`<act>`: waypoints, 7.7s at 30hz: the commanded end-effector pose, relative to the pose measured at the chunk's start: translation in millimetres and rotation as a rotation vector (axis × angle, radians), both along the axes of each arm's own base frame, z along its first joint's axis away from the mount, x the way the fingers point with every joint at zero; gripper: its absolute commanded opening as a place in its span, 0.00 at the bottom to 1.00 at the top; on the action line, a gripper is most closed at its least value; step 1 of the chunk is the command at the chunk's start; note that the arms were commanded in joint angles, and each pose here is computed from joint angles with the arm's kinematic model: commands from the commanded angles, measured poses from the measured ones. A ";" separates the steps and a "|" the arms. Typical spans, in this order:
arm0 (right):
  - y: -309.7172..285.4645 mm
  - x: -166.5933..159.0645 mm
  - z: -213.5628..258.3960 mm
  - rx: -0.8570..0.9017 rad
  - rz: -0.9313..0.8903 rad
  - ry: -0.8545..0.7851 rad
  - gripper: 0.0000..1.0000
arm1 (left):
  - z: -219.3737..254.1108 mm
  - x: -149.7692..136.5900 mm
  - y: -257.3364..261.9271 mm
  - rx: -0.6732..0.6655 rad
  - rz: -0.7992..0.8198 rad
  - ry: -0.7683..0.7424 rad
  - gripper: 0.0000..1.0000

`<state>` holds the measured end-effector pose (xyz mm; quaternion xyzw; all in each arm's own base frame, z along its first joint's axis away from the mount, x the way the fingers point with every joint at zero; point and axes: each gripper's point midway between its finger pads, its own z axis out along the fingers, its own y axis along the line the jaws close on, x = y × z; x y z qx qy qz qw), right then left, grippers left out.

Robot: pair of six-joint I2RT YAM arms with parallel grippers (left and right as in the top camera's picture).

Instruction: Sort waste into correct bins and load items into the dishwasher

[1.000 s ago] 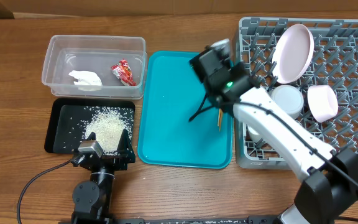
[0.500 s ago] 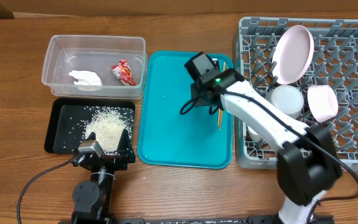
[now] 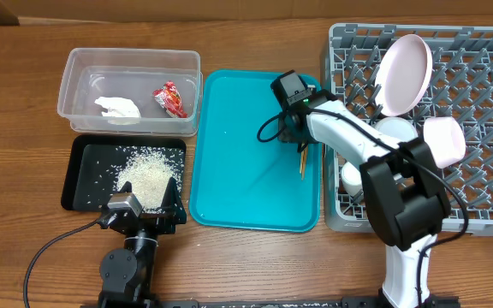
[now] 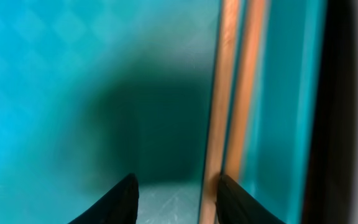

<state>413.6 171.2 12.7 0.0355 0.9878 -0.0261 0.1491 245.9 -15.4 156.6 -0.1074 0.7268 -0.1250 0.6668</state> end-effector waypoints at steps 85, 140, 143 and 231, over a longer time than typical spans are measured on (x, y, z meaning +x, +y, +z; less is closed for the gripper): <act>-14.5 -18.6 -37.3 -0.021 -0.018 0.092 0.09 | 1.0 -0.2 0.0 -0.008 -0.002 -0.010 1.00; 38.6 -148.4 372.3 0.345 0.626 -0.701 1.00 | 1.0 -0.2 0.1 -0.008 -0.002 -0.010 1.00; 36.8 -181.6 373.6 0.370 0.686 -0.669 1.00 | 1.0 -0.2 -0.1 -0.008 -0.003 -0.010 1.00; -166.3 -167.2 159.7 0.092 0.012 -1.262 1.00 | 0.9 -0.2 0.0 -0.008 -0.002 -0.009 1.00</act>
